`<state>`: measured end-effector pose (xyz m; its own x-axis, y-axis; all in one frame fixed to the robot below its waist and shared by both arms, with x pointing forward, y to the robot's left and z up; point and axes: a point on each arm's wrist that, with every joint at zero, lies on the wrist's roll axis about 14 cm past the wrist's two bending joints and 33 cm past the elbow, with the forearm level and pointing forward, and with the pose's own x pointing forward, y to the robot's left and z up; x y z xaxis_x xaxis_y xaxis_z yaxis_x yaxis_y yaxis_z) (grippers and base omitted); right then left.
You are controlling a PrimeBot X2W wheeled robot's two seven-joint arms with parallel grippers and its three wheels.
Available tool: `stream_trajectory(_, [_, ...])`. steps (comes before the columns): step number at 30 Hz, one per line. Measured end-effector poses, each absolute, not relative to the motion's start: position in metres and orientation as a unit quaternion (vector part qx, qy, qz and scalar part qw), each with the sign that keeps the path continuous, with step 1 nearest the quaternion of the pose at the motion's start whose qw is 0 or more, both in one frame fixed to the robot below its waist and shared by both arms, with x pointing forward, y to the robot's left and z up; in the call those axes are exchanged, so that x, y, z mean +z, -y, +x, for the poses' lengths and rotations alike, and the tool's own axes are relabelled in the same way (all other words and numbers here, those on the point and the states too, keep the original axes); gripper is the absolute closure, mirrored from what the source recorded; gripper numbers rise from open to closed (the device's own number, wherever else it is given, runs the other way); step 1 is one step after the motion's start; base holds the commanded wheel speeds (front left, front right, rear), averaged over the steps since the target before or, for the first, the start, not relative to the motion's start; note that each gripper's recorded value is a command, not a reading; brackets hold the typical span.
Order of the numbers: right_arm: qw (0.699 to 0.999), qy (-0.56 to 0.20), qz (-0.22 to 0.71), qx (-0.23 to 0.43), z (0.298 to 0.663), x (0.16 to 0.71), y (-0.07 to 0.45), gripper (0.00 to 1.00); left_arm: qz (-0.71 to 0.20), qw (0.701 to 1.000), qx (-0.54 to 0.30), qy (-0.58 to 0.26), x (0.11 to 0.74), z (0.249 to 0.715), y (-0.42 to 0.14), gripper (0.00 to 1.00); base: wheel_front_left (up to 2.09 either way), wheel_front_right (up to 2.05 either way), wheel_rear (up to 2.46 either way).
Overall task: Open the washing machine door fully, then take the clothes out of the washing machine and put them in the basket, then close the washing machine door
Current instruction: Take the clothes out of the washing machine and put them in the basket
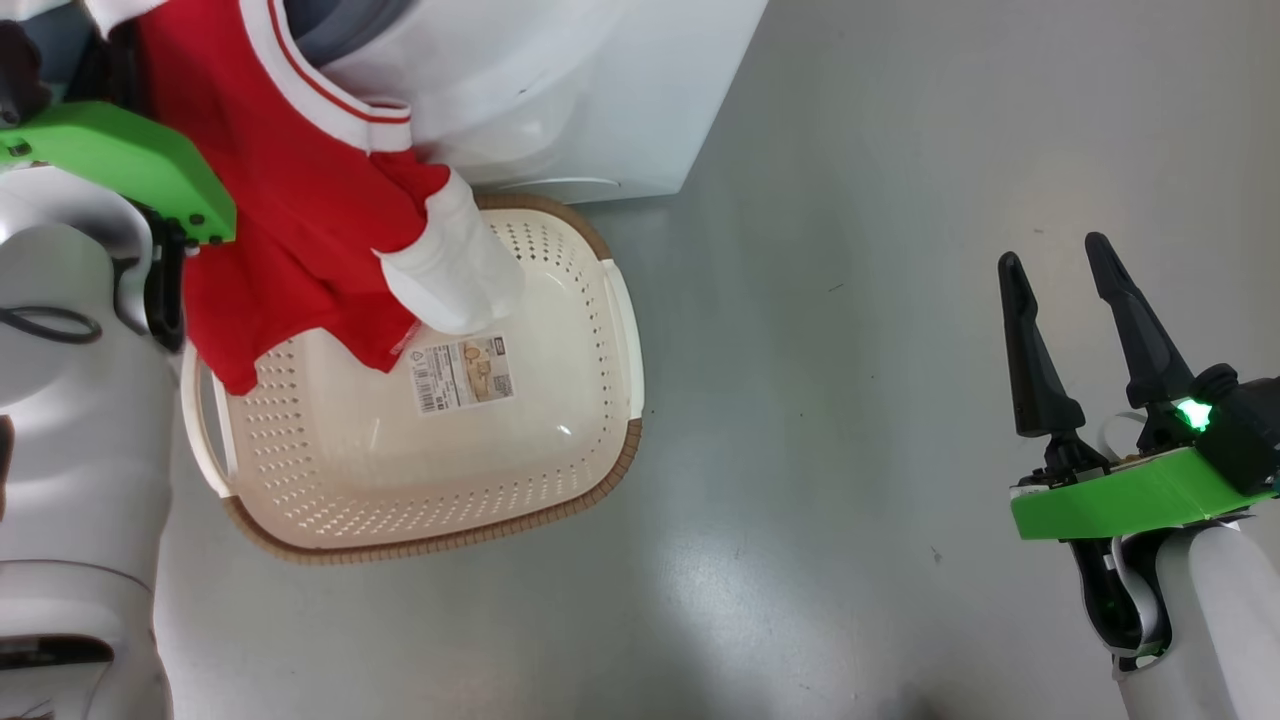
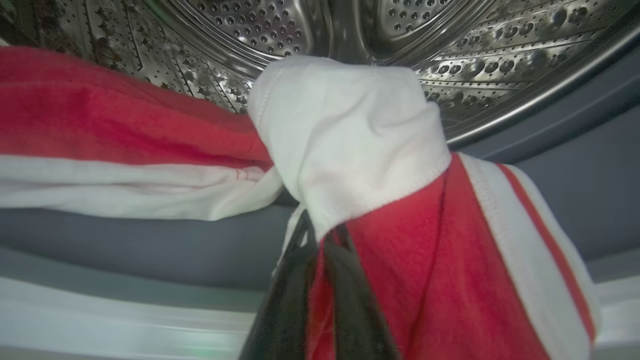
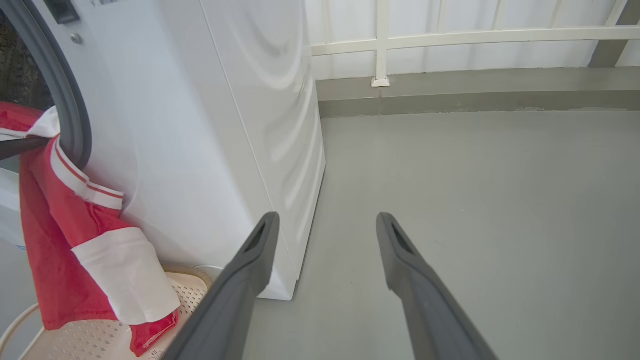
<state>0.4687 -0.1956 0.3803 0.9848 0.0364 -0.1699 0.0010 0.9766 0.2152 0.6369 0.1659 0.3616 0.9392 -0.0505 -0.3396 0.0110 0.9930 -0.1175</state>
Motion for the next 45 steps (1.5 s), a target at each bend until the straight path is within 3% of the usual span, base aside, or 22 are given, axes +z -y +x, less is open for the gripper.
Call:
stream_trajectory(10, [0.991, -0.079, 0.111, 0.013, 0.471, 0.386, 0.192, 0.00, -0.064, 0.992, -0.032, -0.106, 0.398, 0.642, -0.164, 1.00, 0.00, 0.00, 0.00])
stream_trajectory(22, [0.991, -0.066, 0.114, 0.018, 0.475, 0.395, 0.188, 0.00, -0.099, 0.994, -0.026, -0.023, 0.429, 0.606, -0.163, 1.00, 0.00, 0.00, 0.00])
stream_trajectory(45, [0.991, -0.073, 0.114, 0.017, 0.474, 0.389, 0.189, 0.00, -0.122, 0.967, -0.080, -0.211, 0.306, 0.503, -0.109, 1.00, 0.00, 0.00, 0.00])
